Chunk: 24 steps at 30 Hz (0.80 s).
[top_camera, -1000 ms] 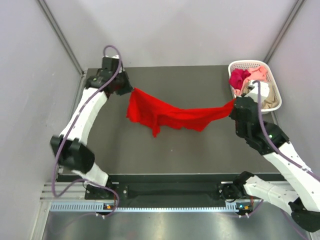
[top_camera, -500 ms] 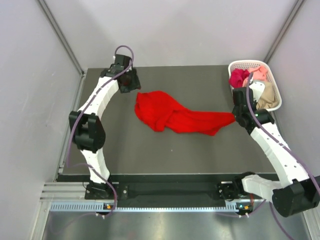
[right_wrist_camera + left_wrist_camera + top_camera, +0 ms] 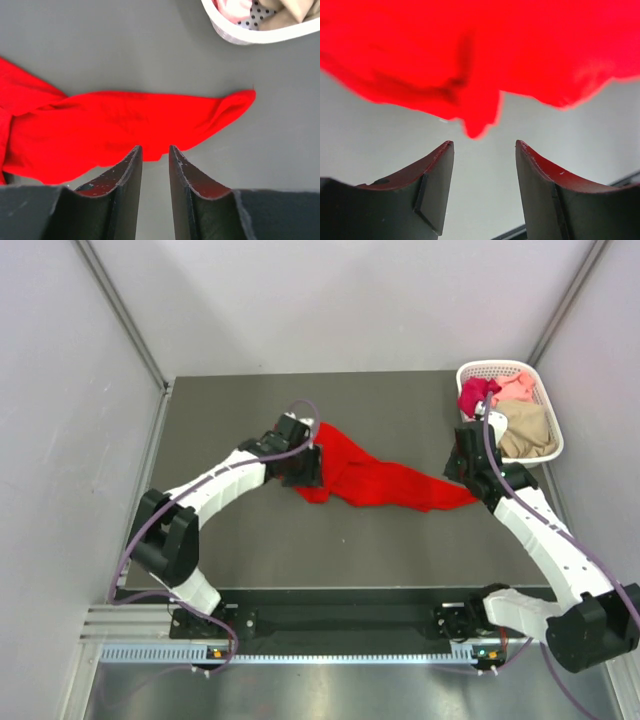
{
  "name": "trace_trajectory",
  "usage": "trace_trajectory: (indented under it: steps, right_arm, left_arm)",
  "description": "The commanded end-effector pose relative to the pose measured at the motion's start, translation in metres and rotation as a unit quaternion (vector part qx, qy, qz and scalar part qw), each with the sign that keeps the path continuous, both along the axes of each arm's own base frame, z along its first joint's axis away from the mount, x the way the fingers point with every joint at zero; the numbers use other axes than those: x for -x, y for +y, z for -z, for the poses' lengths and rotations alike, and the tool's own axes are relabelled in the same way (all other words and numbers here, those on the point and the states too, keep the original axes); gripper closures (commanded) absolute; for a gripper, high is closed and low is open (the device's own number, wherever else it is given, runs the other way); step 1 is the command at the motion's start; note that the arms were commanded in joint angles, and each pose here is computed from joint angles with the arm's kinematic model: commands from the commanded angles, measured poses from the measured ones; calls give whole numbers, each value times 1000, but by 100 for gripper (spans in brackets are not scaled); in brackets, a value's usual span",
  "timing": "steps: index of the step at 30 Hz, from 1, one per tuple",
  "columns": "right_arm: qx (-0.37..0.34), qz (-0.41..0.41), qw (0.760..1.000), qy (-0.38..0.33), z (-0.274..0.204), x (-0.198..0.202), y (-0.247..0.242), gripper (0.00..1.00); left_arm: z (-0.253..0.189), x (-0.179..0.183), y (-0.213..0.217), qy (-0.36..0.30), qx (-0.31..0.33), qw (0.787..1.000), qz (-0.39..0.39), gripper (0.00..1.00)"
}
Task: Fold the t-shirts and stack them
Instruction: Flatten the tshirt out
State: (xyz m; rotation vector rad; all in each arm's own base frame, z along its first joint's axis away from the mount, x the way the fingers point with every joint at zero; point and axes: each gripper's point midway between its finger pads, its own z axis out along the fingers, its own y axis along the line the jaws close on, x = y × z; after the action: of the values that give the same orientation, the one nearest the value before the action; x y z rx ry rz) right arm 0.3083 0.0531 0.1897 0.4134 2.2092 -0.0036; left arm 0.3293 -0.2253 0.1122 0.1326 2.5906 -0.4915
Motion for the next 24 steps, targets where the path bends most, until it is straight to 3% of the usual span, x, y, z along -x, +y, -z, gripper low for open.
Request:
trace_trajectory:
  steps: [1,12,18,24]
  right_arm:
    - [-21,-3,999,-37,-18,1,4,71]
    - [-42,-43,997,-51,-12,7,16,70]
    - [-63,-84,994,-37,3,6,37,70]
    - [-63,-91,993,-40,1,6,41,71]
  left_arm:
    - [-17,-2,-21,-81,8,996,28,43]
    - [28,7,15,-63,-94,992,-52,44]
    - [33,2,20,-44,-7,997,-55,46]
    - [49,-2,28,-25,31,997,-67,47]
